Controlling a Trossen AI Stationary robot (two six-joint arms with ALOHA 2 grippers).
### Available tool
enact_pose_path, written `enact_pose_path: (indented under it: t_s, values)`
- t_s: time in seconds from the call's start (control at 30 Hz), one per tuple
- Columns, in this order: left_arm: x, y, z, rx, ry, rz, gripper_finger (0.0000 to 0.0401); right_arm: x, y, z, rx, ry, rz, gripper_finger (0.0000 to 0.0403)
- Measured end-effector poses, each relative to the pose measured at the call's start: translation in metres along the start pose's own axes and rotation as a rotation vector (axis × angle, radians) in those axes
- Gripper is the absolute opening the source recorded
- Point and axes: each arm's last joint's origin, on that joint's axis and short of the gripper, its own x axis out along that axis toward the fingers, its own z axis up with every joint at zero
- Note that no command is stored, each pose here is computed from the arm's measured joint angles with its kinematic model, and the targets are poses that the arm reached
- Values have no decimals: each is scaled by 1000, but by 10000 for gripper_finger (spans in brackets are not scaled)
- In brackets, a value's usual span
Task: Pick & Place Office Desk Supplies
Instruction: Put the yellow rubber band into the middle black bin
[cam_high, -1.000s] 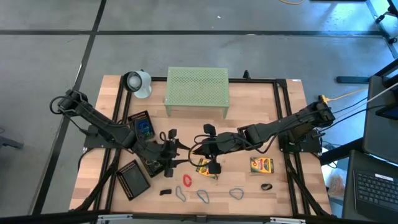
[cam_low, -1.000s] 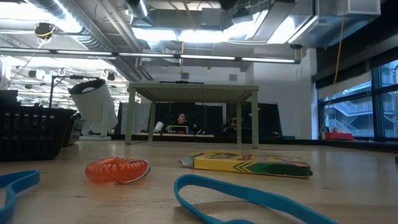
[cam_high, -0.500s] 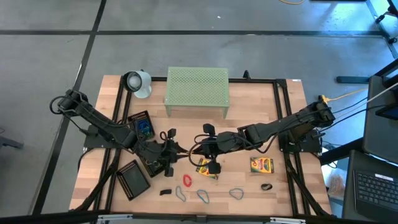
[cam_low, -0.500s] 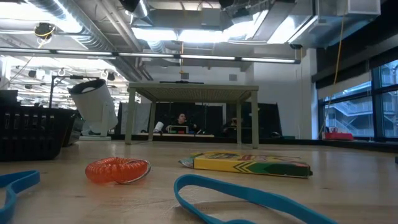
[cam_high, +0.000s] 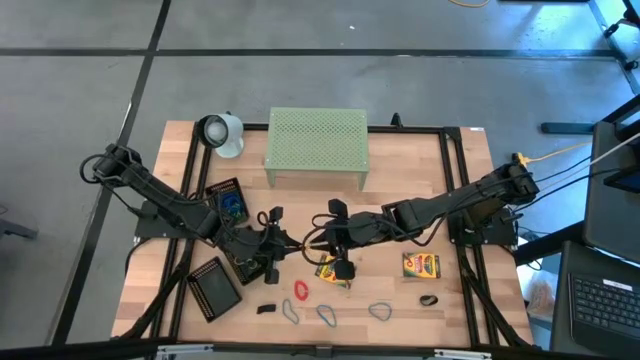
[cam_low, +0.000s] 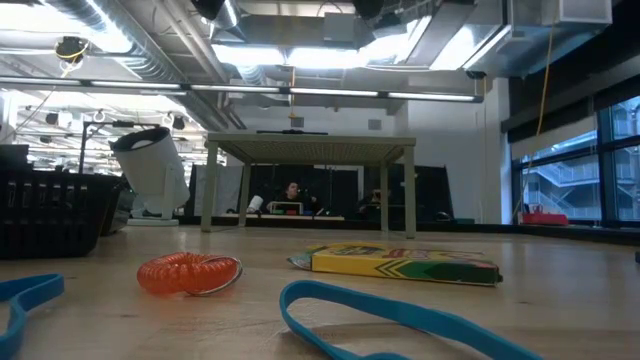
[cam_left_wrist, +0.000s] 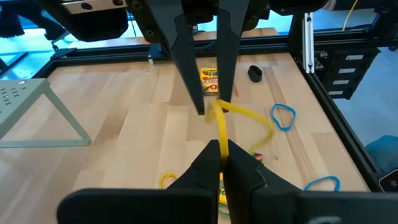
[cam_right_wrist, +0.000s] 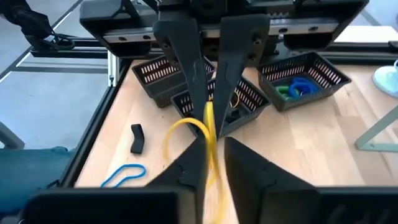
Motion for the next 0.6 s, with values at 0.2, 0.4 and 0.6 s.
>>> enact_pose_path:
  t_s: [0.2, 0.4, 0.6]
  values:
    - [-1, -2, -3, -10, 22, -6, 2, 0, 0, -2, 57, 25, 1, 121]
    - [-13, -11, -22, -104, 206, -44, 2, -5, 5, -13, 86, 134, -8, 160]
    - [-36, -18, -38, -252, 386, -48, 2, -7, 8, -20, 73, 204, -15, 165]
